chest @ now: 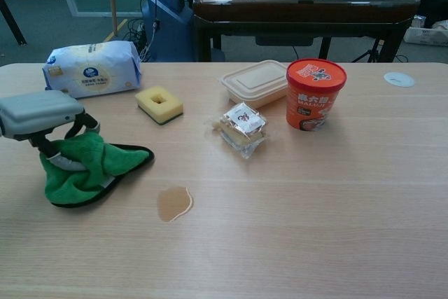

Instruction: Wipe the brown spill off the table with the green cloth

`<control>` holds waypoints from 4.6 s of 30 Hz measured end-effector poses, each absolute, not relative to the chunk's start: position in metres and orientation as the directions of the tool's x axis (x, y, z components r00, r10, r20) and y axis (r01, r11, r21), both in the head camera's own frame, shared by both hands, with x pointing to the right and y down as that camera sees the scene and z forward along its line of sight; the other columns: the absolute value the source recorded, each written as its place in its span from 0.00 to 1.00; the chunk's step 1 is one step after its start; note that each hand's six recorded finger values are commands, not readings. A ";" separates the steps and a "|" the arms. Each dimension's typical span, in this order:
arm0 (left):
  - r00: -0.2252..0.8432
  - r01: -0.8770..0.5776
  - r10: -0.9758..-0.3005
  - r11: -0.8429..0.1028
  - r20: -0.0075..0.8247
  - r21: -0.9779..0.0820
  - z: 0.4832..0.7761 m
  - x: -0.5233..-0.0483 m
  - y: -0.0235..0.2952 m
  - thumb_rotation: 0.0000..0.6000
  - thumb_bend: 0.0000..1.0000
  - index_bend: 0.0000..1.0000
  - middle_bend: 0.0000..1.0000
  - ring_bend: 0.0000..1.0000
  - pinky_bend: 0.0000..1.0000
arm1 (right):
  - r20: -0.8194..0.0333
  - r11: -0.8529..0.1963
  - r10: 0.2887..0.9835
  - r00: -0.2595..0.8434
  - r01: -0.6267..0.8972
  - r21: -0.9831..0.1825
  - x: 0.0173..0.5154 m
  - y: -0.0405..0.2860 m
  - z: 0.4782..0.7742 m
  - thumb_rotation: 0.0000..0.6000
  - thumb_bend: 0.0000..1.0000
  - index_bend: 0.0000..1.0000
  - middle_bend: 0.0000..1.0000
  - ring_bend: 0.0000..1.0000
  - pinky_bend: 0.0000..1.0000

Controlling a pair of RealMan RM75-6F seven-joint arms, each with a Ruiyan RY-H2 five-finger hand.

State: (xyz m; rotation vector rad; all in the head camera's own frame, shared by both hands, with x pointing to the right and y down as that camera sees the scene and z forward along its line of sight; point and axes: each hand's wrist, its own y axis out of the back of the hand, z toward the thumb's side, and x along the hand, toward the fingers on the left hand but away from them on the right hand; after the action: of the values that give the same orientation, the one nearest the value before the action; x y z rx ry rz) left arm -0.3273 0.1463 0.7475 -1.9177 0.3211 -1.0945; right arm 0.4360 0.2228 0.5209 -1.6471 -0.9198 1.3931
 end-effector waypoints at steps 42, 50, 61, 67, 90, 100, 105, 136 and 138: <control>0.777 0.266 -0.403 -0.486 0.483 -0.833 0.750 -0.195 0.212 1.00 0.17 0.56 0.57 0.59 0.95 | -0.417 -0.425 0.901 0.116 0.054 -0.903 0.444 0.230 0.516 1.00 0.37 0.44 0.32 0.24 0.32; 0.673 0.329 -0.511 -0.442 0.536 -0.834 0.753 -0.250 0.176 1.00 0.17 0.56 0.57 0.59 0.95 | -0.415 -0.425 0.901 0.123 0.060 -0.903 0.443 0.229 0.517 1.00 0.37 0.44 0.32 0.24 0.32; 0.605 0.329 -0.564 -0.466 0.562 -0.821 0.756 -0.278 0.166 1.00 0.17 0.56 0.57 0.59 0.95 | -0.419 -0.429 0.899 0.128 0.064 -0.901 0.443 0.227 0.519 1.00 0.37 0.44 0.32 0.24 0.32; 0.668 0.307 -0.507 -0.479 0.545 -0.822 0.755 -0.252 0.188 1.00 0.17 0.56 0.57 0.59 0.94 | -0.417 -0.427 0.901 0.122 0.063 -0.902 0.446 0.228 0.517 1.00 0.37 0.44 0.32 0.24 0.32; 0.832 0.216 -0.338 -0.532 0.439 -0.819 0.731 -0.151 0.263 1.00 0.17 0.57 0.57 0.59 0.90 | -0.410 -0.419 0.905 0.111 0.068 -0.905 0.449 0.230 0.515 1.00 0.37 0.44 0.32 0.24 0.32; 0.766 0.230 -0.447 -0.480 0.462 -0.847 0.748 -0.147 0.232 1.00 0.17 0.57 0.57 0.59 0.90 | -0.409 -0.417 0.907 0.104 0.070 -0.906 0.451 0.230 0.514 1.00 0.37 0.44 0.32 0.24 0.32; 0.728 0.251 -0.493 -0.455 0.476 -0.855 0.757 -0.157 0.215 1.00 0.17 0.57 0.57 0.59 0.90 | -0.408 -0.416 0.907 0.103 0.071 -0.907 0.452 0.230 0.514 1.00 0.37 0.44 0.32 0.24 0.32; 0.235 0.193 -0.863 -0.411 0.448 -0.891 0.741 -0.330 0.082 1.00 0.17 0.06 0.08 0.17 0.55 | -0.402 -0.412 0.907 0.127 0.071 -0.908 0.445 0.227 0.513 1.00 0.37 0.44 0.32 0.24 0.32; 0.211 0.168 -0.859 -0.439 0.467 -0.883 0.743 -0.333 0.083 1.00 0.16 0.00 0.00 0.03 0.36 | -0.402 -0.413 0.907 0.125 0.071 -0.908 0.445 0.227 0.513 1.00 0.37 0.44 0.32 0.24 0.32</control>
State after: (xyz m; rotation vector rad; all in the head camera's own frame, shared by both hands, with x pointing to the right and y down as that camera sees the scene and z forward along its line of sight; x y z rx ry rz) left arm -0.3326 0.0826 0.7429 -1.5602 0.6751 -1.3961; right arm 0.4451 0.2271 0.5130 -1.6371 -0.9675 1.3778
